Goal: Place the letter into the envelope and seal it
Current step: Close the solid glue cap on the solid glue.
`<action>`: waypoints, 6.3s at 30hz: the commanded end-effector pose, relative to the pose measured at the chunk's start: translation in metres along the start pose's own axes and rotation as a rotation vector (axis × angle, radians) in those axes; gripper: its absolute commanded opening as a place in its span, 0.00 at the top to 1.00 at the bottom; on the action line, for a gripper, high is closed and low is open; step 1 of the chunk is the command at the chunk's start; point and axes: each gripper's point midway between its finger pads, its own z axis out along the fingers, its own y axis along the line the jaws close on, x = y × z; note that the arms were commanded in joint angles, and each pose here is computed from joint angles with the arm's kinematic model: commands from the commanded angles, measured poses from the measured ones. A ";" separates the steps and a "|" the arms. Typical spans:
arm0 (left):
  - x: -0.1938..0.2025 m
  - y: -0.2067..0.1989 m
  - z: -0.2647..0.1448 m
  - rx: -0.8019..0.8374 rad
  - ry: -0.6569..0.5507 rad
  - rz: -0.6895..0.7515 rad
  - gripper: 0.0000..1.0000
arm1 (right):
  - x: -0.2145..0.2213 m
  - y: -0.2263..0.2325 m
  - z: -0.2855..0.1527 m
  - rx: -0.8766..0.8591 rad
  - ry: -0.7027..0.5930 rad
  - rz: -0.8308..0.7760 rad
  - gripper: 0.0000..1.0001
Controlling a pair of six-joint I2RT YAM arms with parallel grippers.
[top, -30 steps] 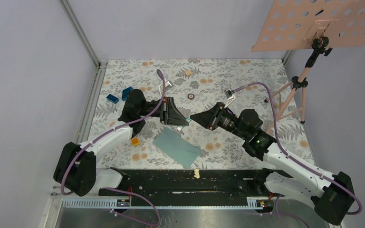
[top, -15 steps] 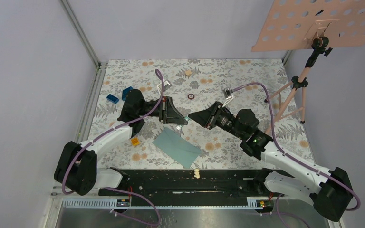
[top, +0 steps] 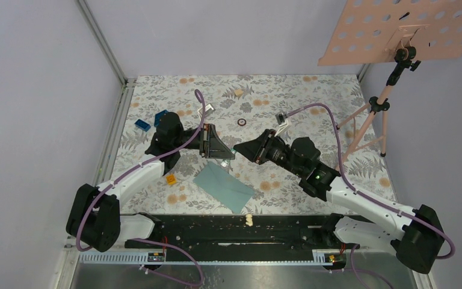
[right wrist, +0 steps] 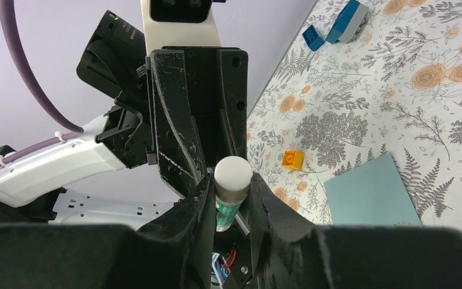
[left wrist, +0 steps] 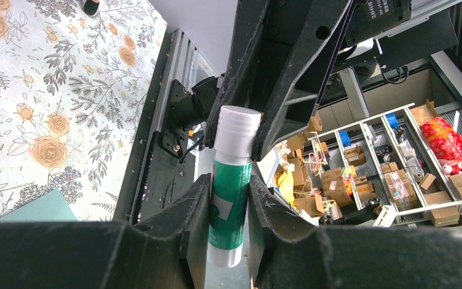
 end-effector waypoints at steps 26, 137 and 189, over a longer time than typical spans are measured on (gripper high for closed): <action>-0.072 -0.018 -0.005 -0.044 -0.290 0.183 1.00 | 0.090 0.026 -0.021 -0.126 0.370 0.014 0.57; -0.050 -0.038 -0.009 0.058 -0.196 0.165 1.00 | -0.085 0.048 0.037 -0.095 0.005 -0.028 0.35; -0.078 -0.023 -0.016 -0.041 -0.286 0.123 1.00 | -0.001 0.038 0.015 -0.082 0.205 -0.115 1.00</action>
